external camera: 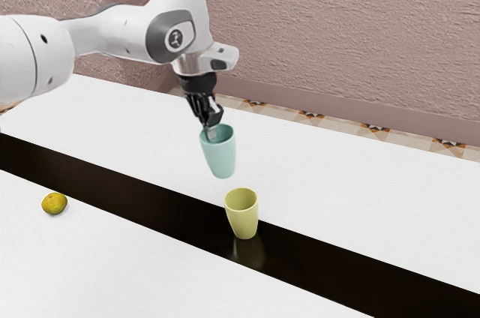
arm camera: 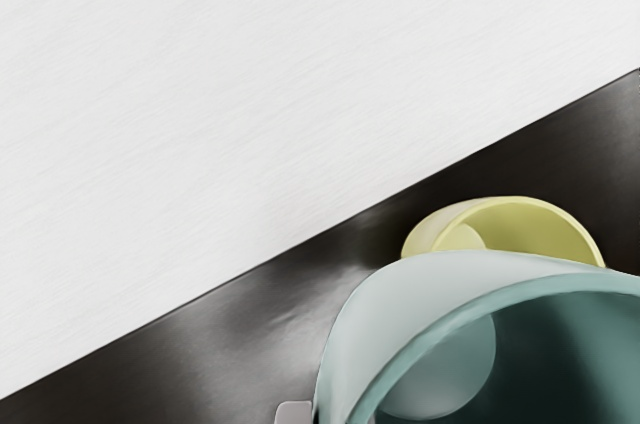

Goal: Place the left cup onto the right cup

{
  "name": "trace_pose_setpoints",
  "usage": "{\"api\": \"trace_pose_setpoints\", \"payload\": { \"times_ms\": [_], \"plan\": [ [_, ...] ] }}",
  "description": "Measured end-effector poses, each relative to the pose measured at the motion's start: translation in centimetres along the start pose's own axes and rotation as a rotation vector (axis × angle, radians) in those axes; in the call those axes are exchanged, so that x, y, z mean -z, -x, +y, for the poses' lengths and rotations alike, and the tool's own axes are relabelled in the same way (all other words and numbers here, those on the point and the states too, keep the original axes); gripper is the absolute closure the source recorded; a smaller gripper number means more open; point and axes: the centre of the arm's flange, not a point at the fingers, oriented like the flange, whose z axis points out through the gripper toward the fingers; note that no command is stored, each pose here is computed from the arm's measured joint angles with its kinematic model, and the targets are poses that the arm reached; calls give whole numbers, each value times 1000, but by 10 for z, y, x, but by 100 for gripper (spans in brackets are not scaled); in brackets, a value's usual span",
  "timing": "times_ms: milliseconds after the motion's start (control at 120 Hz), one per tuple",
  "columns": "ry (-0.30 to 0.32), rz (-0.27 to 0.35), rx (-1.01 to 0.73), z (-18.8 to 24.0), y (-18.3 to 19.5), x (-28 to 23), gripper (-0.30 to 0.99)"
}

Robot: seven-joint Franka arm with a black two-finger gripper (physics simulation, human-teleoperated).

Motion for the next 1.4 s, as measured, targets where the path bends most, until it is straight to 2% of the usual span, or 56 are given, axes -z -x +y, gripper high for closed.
{"api": "trace_pose_setpoints", "payload": {
  "times_ms": [433,992,1400],
  "plan": [
    [-9,9,-78,46,-24,-18,79],
    [2,-12,-69,48,-10,-31,79],
    [-4,-7,-60,43,-12,-38,79]
  ]
}}
